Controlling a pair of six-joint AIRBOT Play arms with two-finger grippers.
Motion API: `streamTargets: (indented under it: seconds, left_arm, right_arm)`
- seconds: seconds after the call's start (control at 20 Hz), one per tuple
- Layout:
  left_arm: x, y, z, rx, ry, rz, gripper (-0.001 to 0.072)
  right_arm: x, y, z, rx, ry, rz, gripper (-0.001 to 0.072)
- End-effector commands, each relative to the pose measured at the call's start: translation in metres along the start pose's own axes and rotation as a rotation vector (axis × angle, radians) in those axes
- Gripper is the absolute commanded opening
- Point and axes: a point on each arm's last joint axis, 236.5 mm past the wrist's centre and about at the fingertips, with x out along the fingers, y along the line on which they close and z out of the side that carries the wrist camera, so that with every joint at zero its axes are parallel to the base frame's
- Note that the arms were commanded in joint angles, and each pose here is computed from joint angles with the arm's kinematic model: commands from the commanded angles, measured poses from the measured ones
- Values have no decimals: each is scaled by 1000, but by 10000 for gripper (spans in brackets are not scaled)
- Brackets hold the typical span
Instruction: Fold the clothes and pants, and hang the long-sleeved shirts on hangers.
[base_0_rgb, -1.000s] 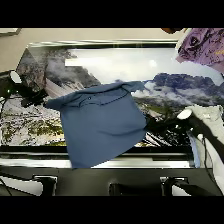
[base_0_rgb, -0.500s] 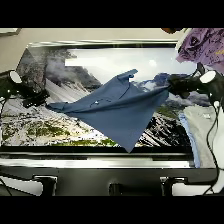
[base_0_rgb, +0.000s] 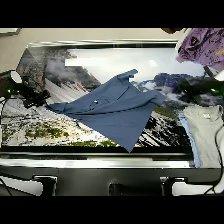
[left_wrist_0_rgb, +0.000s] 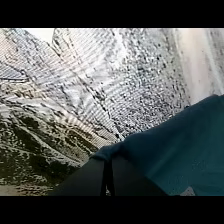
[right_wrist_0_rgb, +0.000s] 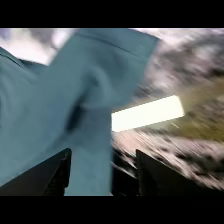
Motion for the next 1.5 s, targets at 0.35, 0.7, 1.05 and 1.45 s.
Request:
streamTargets:
  seconds: [0.35,0.7,1.05,1.45]
  left_arm:
    - [0,1,-4,0,15,4,17]
    - [0,1,-5,0,21,6,17]
    - [1,1,-4,0,20,6,17]
    - [-35,-7,4,124,-67,-27,15]
  right_arm:
    - [70,9,-289,97,369,242,483]
    - [101,28,-340,32,389,163,484]
    - [122,42,-355,90,401,165,412]
    - [68,108,-238,-94,167,296,29]
